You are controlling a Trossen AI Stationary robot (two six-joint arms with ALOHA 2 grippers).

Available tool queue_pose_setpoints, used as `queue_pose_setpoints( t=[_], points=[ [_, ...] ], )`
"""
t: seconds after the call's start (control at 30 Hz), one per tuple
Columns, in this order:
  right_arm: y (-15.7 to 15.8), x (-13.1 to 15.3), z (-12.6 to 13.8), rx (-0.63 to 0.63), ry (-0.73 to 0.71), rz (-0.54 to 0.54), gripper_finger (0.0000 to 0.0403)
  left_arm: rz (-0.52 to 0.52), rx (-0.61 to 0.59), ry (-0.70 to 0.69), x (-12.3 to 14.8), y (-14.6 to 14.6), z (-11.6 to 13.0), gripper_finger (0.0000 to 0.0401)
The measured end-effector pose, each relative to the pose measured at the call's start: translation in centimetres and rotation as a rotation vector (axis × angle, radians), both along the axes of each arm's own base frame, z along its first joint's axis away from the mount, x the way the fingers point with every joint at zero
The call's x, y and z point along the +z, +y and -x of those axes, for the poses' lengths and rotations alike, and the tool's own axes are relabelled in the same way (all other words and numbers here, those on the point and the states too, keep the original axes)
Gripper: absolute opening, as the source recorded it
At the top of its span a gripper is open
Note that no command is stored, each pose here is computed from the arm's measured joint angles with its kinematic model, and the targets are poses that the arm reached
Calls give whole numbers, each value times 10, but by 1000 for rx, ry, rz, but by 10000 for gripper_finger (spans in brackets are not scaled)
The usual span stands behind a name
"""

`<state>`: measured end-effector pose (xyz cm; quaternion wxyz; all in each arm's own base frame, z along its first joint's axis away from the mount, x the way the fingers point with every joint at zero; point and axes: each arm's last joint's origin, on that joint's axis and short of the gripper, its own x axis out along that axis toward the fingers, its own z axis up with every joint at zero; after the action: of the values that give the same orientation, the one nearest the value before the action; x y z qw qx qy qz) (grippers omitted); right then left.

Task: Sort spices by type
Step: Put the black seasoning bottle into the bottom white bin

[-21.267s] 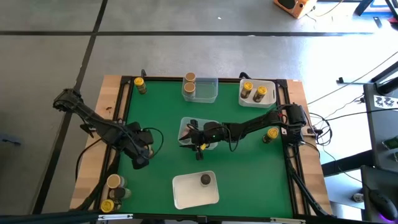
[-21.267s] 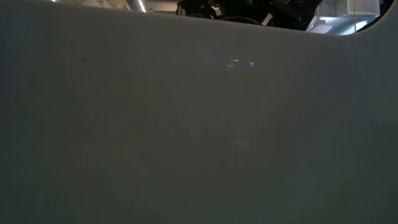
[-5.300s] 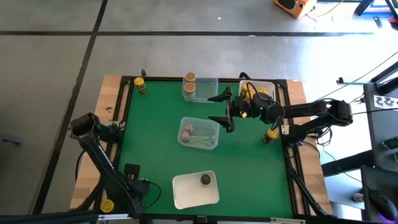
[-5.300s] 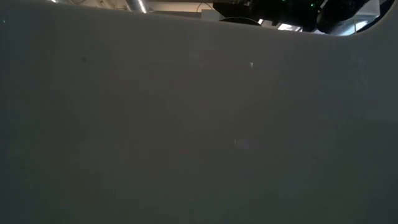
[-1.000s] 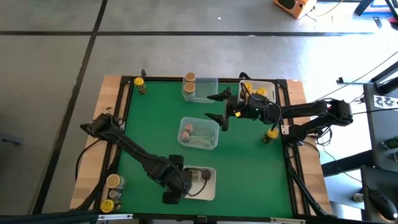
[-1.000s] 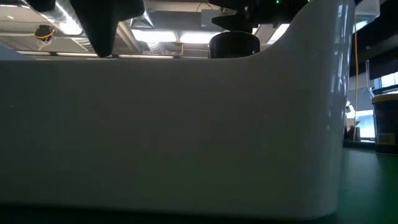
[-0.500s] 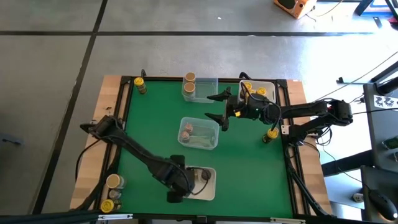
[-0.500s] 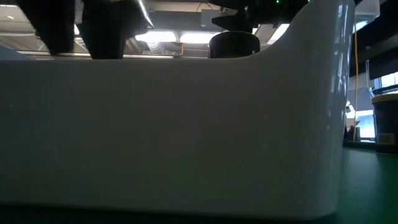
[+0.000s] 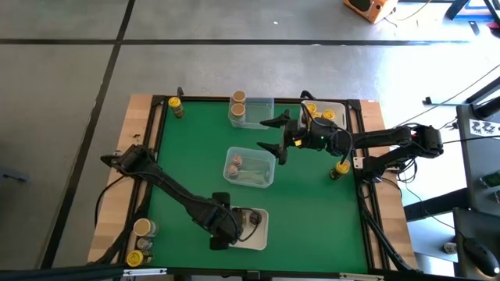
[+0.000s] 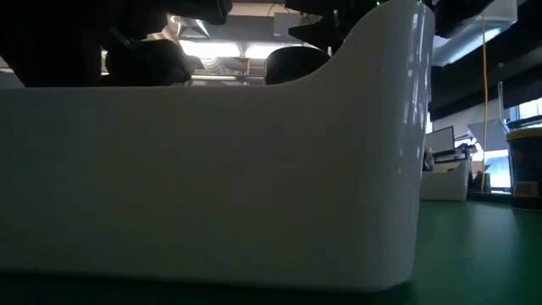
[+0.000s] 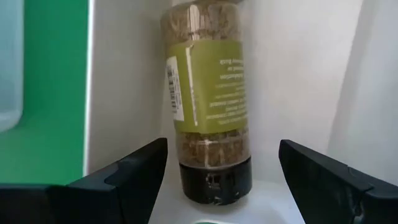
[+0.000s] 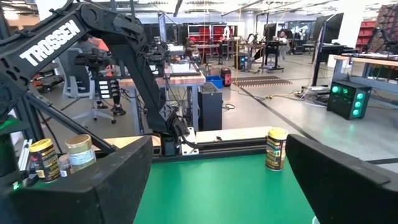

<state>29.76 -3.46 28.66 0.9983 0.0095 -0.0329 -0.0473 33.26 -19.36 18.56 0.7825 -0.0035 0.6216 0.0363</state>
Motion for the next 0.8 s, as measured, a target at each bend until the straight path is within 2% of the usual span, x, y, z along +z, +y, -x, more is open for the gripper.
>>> queue_pose_setpoints(
  t=[0.23,0.43,0.5,0.63,0.7,0.8],
  points=[
    [0,0,0,-20,-1,1,364,-15,5,-5,0,5,-3,305],
    [0,0,0,-20,3,1,364,-18,8,53,-24,7,2,305],
    [-1,-1,0,-22,5,1,364,14,15,53,-27,7,3,305],
    [-1,0,0,-23,0,1,364,11,19,64,-31,8,4,305],
    [-1,0,0,-23,0,1,364,14,9,54,-30,8,3,300],
    [-1,0,0,-26,0,1,364,10,2,59,-30,8,3,271]
  ],
)
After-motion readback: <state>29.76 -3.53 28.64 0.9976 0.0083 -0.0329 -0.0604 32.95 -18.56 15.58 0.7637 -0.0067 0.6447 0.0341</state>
